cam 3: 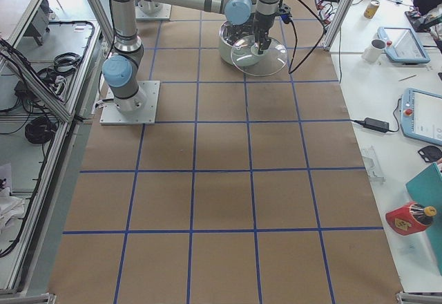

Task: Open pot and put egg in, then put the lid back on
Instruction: 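Lower the egg into the pot and open the left gripper, then raise the left gripper out of the pot and withdraw it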

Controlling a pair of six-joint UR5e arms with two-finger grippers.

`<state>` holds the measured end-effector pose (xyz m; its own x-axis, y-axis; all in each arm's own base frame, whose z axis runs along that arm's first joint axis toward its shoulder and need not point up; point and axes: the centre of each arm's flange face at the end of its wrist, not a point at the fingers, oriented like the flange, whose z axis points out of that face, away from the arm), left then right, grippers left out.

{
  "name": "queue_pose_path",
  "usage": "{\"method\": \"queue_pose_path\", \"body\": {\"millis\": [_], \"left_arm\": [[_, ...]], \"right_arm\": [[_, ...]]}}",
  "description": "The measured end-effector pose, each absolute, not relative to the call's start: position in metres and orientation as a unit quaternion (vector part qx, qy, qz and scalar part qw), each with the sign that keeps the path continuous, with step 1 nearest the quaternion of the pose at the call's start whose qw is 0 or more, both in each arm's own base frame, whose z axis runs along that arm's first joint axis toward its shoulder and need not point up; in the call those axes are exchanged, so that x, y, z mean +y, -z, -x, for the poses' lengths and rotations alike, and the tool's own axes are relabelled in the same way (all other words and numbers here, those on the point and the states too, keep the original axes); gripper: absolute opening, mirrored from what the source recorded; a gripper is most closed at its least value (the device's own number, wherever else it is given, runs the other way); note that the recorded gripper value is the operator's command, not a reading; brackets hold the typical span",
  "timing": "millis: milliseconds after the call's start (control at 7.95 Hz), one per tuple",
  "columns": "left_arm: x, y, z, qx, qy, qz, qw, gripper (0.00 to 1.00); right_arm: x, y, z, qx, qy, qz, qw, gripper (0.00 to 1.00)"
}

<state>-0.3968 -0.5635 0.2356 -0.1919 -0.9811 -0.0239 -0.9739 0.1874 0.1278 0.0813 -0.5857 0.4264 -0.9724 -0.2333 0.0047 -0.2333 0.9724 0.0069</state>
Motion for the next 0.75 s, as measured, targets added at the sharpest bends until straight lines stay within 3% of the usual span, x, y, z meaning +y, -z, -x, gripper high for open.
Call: {"method": "queue_pose_path", "body": {"millis": [377, 755], "left_arm": [[-0.562, -0.251, 0.396, -0.775, 0.050, -0.629, 0.042, 0.88], [-0.557, -0.319, 0.384, -0.798, 0.018, -0.597, 0.079, 0.99]], "right_arm": [[-0.586, -0.426, -0.081, -0.993, 0.003, -0.122, 0.003, 0.00], [-0.585, -0.426, -0.081, -0.993, 0.004, -0.122, 0.005, 0.00]]}}
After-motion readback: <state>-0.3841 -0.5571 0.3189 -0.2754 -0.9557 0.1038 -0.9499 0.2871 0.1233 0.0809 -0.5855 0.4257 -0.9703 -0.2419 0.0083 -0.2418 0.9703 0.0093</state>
